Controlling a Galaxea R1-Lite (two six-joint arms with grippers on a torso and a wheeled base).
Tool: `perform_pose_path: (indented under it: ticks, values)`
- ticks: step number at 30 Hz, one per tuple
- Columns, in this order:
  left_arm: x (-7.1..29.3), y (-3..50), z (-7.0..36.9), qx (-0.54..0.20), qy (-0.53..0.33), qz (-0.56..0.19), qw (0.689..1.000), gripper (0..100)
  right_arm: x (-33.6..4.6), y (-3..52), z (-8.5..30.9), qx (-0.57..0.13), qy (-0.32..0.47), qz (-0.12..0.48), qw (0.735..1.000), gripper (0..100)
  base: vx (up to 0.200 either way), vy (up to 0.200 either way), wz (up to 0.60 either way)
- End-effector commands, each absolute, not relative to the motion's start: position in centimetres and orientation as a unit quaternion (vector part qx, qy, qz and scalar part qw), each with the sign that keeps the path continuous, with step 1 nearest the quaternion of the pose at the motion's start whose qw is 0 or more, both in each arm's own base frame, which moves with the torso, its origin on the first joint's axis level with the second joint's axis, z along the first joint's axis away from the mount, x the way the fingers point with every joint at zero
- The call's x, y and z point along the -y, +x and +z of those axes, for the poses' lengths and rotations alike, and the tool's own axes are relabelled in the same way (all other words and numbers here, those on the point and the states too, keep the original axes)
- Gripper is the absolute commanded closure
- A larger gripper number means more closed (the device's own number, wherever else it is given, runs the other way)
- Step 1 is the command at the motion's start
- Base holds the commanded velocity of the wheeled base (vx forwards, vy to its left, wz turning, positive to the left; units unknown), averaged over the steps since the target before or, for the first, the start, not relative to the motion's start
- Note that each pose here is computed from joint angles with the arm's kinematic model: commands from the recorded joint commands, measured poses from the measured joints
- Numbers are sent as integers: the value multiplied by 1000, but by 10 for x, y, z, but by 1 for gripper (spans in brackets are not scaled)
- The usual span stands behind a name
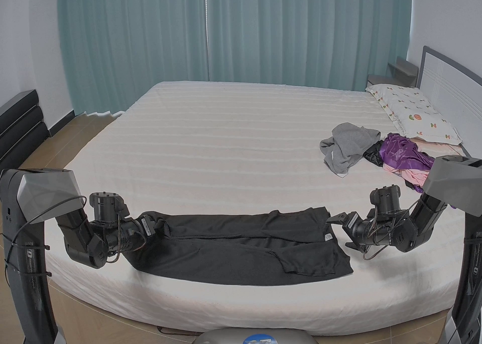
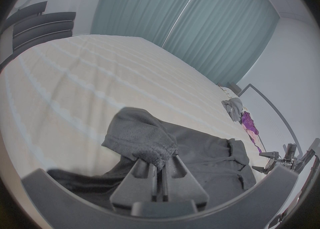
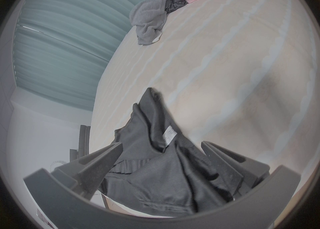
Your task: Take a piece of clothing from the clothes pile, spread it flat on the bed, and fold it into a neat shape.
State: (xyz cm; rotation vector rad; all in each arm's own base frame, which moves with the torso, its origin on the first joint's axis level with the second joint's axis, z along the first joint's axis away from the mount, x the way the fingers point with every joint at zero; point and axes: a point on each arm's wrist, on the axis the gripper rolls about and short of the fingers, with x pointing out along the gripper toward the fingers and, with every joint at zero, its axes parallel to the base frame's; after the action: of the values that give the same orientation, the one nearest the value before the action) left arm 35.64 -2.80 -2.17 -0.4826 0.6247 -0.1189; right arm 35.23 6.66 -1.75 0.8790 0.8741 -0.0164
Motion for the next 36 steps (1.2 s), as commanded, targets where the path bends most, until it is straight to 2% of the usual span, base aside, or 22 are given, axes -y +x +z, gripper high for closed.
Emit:
perform_pose_path:
  ticks: [1,11,19,22,23,36]
  values:
    - [39,356,-10,-291,-236,-60,925,100,-67,352,-18,-410,412,-7,814,0,0,-200,0]
    - [58,355,4,-275,-232,-71,930,100,-67,351,-19,-412,411,-9,813,0,0,-200,0]
    - [92,354,26,-289,-214,-98,928,100,-67,351,-19,-412,410,-8,814,0,0,-200,0]
    - [93,354,27,-290,-214,-99,928,100,-67,351,-19,-412,410,-8,814,0,0,-200,0]
    - [110,356,31,-296,-206,-118,925,100,-67,351,-19,-412,410,-8,814,0,0,-200,0]
    - [167,373,41,-329,-174,-139,918,100,-67,350,-19,-413,409,-8,813,0,0,-200,0]
